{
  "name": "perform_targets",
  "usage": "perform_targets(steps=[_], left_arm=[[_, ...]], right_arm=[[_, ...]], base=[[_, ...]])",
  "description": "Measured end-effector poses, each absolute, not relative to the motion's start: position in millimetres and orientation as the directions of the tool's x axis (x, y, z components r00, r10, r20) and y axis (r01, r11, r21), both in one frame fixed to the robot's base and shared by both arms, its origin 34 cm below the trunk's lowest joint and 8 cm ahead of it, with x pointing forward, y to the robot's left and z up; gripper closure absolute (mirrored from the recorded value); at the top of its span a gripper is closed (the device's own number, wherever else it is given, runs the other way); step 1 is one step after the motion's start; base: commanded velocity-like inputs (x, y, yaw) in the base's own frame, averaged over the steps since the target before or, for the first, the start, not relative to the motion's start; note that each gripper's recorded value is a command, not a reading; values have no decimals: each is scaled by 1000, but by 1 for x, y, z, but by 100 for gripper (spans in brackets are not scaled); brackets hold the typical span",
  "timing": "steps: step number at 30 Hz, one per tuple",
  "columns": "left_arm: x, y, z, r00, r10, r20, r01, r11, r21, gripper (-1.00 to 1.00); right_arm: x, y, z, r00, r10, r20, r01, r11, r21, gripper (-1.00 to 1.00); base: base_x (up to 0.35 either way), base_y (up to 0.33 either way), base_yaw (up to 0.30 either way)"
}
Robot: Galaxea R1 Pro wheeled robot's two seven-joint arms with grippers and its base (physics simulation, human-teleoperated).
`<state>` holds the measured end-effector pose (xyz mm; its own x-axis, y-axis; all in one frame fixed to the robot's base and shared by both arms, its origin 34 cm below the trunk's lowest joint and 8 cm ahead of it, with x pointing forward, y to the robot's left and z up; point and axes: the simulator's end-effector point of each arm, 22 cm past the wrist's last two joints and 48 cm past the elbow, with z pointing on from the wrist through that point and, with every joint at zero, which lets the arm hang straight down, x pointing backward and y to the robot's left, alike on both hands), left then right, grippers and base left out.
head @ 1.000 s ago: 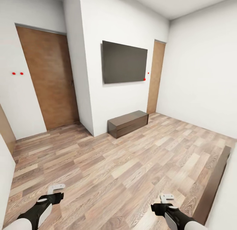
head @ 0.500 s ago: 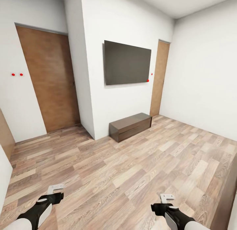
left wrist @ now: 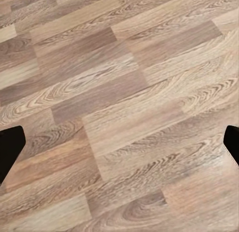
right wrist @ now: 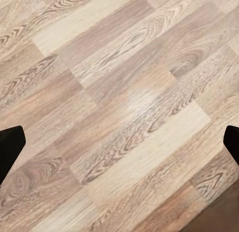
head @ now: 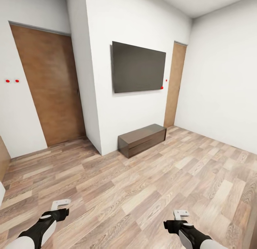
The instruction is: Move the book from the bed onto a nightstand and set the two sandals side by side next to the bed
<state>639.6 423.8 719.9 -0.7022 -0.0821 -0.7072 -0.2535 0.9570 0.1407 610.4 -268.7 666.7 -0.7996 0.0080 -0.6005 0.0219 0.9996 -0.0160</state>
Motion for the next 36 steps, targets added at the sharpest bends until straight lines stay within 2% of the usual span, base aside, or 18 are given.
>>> perform_targets(steps=[36], left_arm=[[640,424,720,-702,-82,-707,-253,957,141,-100]], right_arm=[[610,-268,667,-799,8,-601,22,1000,-15,-100]], base=[[340,0,0]])
